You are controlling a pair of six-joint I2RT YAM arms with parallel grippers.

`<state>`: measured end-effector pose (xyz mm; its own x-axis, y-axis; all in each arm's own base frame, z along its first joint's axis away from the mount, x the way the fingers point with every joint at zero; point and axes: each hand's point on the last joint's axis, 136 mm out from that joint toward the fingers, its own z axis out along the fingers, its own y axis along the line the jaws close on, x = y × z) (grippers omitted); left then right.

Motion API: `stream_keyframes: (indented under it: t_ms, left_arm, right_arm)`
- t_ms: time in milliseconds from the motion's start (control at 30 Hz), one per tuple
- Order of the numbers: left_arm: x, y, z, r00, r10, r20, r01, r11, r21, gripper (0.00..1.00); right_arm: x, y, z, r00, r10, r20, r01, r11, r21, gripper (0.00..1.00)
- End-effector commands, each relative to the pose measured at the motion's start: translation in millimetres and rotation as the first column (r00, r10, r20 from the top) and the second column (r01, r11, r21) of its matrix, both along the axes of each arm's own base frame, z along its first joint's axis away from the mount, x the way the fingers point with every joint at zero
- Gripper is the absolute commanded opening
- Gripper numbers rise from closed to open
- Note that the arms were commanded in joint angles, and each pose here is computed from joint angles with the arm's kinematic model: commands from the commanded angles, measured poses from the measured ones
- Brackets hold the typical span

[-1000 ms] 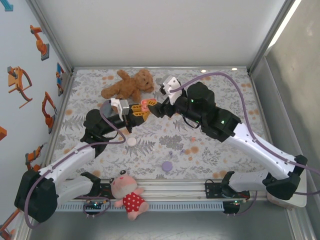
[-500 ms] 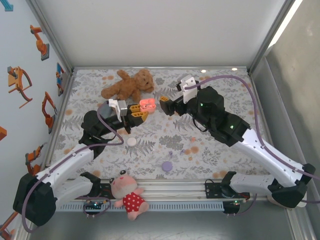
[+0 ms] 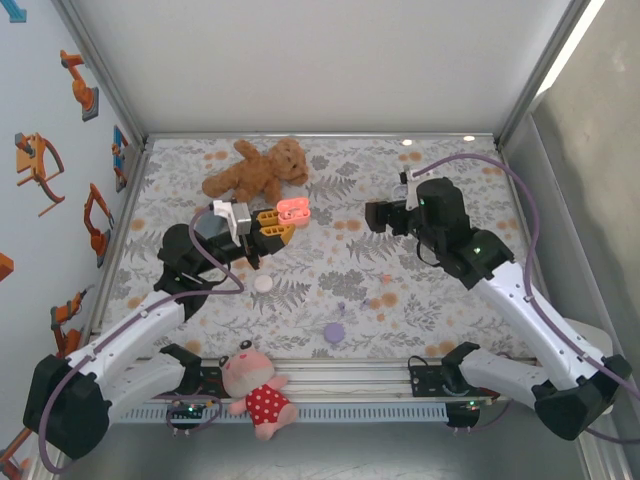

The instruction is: Insert the wireless bluetooth earbuds into the charging case

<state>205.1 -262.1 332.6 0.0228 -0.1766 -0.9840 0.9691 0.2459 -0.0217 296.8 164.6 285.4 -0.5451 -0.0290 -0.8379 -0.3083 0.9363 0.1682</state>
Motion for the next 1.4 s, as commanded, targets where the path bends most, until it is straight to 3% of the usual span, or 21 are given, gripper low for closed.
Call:
stream_keyframes:
  t_ms: [0,233,367,500,867,1367]
  left_arm:
    - [-8.8,1.2,14.1,0.998,-0.017,0.064,0.017,1.0,-0.008,0.0]
    - [-8.0,0.1,13.0,0.998,-0.019,0.061,0.02,1.0,-0.004,0.0]
    - [-7.8,0.1,13.3,0.998,-0.018,0.062,0.018,1.0,-0.003,0.0]
    - [-8.0,-0.7,12.1,0.998,-0.021,0.058,0.02,1.0,0.007,0.0]
    - [-15.8,3.8,9.3,0.998,-0.013,0.058,0.011,0.999,0.038,0.0]
    - [-15.6,4.4,9.8,0.998,0.0,0.058,-0.003,0.999,0.052,0.0]
  right_arm:
    - [-13.3,-8.4,-42.5,0.981,-0.018,-0.191,0.027,0.999,0.042,0.99]
    - [-24.5,-26.9,-139.2,0.884,-0.083,-0.459,0.081,0.996,-0.026,0.93]
    - [-30.4,-28.8,-186.8,0.801,-0.124,-0.585,0.081,0.992,-0.098,0.78]
    - [-30.5,-16.8,-215.0,0.741,-0.103,-0.664,0.071,0.995,-0.075,0.66]
    - [-33.0,-22.2,-253.8,0.671,-0.17,-0.722,0.117,0.985,-0.124,0.53]
    - [-33.5,-17.5,-269.8,0.646,-0.158,-0.747,0.116,0.987,-0.109,0.36]
